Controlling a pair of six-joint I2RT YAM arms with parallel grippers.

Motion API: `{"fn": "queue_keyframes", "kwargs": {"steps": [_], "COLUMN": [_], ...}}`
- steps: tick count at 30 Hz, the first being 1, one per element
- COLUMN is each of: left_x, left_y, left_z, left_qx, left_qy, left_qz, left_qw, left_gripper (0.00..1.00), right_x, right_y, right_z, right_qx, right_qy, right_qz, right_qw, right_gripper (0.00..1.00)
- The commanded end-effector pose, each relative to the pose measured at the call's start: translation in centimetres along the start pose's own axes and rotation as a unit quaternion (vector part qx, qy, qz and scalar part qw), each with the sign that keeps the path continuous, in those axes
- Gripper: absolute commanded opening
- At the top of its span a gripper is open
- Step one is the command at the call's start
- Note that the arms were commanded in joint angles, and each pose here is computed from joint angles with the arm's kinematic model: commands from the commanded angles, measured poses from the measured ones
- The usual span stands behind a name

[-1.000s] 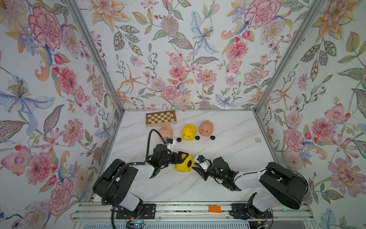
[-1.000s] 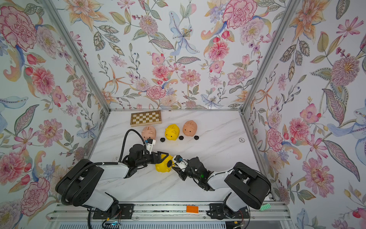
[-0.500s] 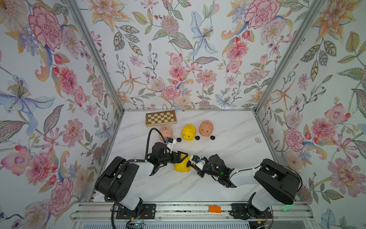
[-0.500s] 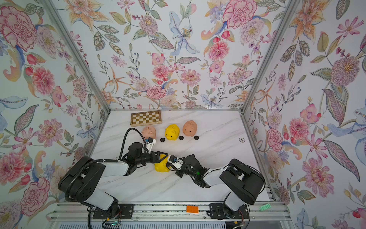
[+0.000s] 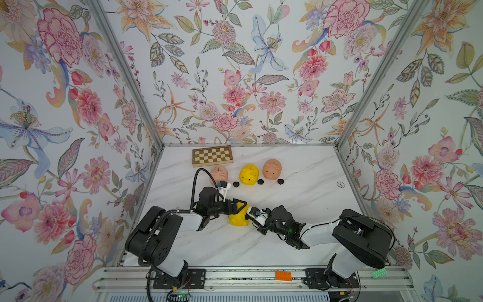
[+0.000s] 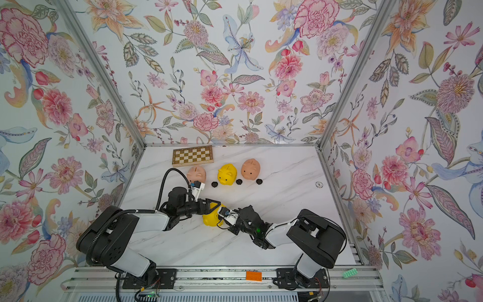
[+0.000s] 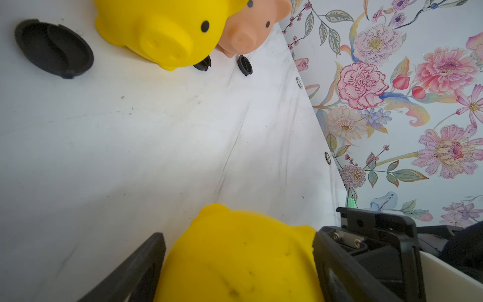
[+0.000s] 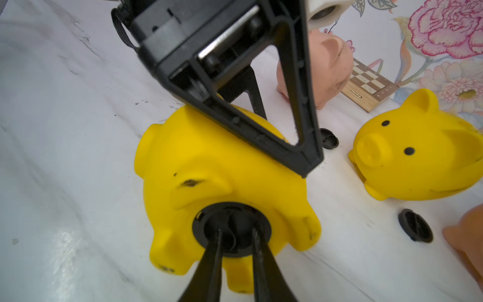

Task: Open piggy banks
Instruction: Open the lid on the piggy bank.

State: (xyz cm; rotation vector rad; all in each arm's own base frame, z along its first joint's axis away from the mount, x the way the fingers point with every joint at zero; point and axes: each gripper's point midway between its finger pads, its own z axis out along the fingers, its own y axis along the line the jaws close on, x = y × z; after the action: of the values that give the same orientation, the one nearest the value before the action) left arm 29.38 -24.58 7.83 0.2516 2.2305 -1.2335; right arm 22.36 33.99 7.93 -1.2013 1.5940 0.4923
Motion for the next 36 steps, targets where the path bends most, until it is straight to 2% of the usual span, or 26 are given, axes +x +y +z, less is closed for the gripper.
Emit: {"fn": "queue_keyframes", "kwargs": {"steps": [1,10,14,25,36], "left_x": [4.6,4.7,4.9,5.3,5.3], "left_y": [4.0,3.5,3.4,3.4,3.9], "left_z": [-0.4,-0.3,-0.2,-0.1,-0.1], "left_qx": [-0.069,-0.057,-0.052,-0.045,-0.047], "left_qy": [0.064,0.07,0.075,0.082,0.084], "left_qz": [-0.047,-0.042,-0.042,-0.046,-0.053], "left_qw": [0.994,0.995,0.995,0.995,0.994], "left_gripper": [0.9,0.9,0.9,0.9,0.89], "right_x": [-0.8,-0.6,-0.1,-1.0,-1.2], "right_y": [-0.4,-0.1,-0.1,0.5,0.3], "right_z": [0.5,1.7,2.3,2.9,2.6], "right_qx": [0.036,0.049,0.051,0.066,0.093], "right_qy": [-0.012,0.003,0.02,0.007,0.004], "right_qz": [-0.019,-0.026,-0.027,-0.058,-0.111], "right_qw": [0.999,0.998,0.998,0.996,0.989], "right_gripper": [0.22,0.18,0.12,0.01,0.0]}}
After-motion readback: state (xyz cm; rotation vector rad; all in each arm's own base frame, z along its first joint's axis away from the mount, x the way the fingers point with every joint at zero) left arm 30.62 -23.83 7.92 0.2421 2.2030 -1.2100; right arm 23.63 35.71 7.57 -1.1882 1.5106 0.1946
